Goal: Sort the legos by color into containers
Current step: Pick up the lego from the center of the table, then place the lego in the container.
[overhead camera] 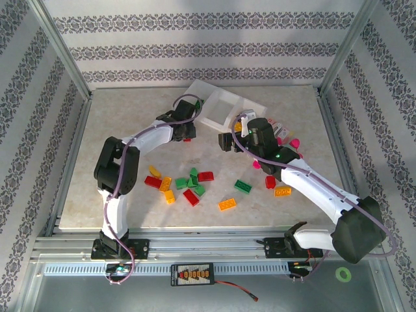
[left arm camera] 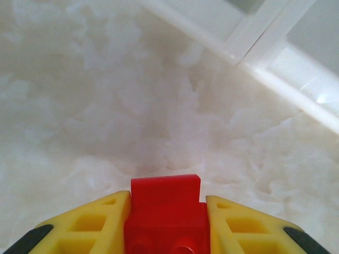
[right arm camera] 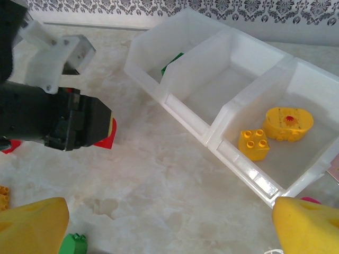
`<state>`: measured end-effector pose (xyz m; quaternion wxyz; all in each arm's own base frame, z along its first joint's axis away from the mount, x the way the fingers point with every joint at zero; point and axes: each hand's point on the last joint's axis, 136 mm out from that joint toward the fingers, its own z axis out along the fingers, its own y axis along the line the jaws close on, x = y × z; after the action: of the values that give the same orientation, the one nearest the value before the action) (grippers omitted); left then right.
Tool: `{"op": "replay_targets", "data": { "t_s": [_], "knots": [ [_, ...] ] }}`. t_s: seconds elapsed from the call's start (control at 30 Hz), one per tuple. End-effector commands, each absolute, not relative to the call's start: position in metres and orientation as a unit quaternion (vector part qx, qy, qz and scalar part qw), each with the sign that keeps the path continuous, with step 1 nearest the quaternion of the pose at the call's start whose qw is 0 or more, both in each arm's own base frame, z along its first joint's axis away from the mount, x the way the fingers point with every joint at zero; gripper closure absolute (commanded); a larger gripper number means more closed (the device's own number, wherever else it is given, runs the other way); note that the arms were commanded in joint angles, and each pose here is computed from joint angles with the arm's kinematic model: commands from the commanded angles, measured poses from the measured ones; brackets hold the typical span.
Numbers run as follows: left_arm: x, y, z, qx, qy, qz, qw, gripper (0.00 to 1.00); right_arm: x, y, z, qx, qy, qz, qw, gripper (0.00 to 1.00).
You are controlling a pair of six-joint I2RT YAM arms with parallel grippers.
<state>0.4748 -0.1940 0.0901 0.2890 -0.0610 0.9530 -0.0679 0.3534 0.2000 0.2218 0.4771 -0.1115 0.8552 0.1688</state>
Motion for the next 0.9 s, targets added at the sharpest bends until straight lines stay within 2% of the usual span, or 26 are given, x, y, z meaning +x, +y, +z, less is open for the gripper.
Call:
{"op": "replay_targets", "data": {
  "t_s": [0.0,0.27,0.53,0.7,0.87],
  "knots": [
    [0.469,-0.184,0.102,-0.065,0.952,-0.064,0.292,0.66,0.354,0.202,0.228,-0.098,0.850,0.174,0.488,0.02],
    [0.462,-0.189,0.097,-0.062,0.957,-0.081,0.273,0.66,0.351,0.199,0.225,-0.085,0.853,0.177,0.484,0.02],
    [0.421,-0.191,0.072,-0.059,0.969,-0.108,0.212,0.66,0.350,0.196,0.217,-0.078,0.858,0.174,0.476,0.02],
    [0.415,-0.188,0.075,-0.063,0.967,-0.114,0.220,0.66,0.351,0.197,0.217,-0.077,0.859,0.176,0.475,0.02],
    [0.427,-0.198,0.089,-0.063,0.960,-0.135,0.238,0.66,0.349,0.196,0.223,-0.076,0.854,0.179,0.482,0.02]
  ]
}}
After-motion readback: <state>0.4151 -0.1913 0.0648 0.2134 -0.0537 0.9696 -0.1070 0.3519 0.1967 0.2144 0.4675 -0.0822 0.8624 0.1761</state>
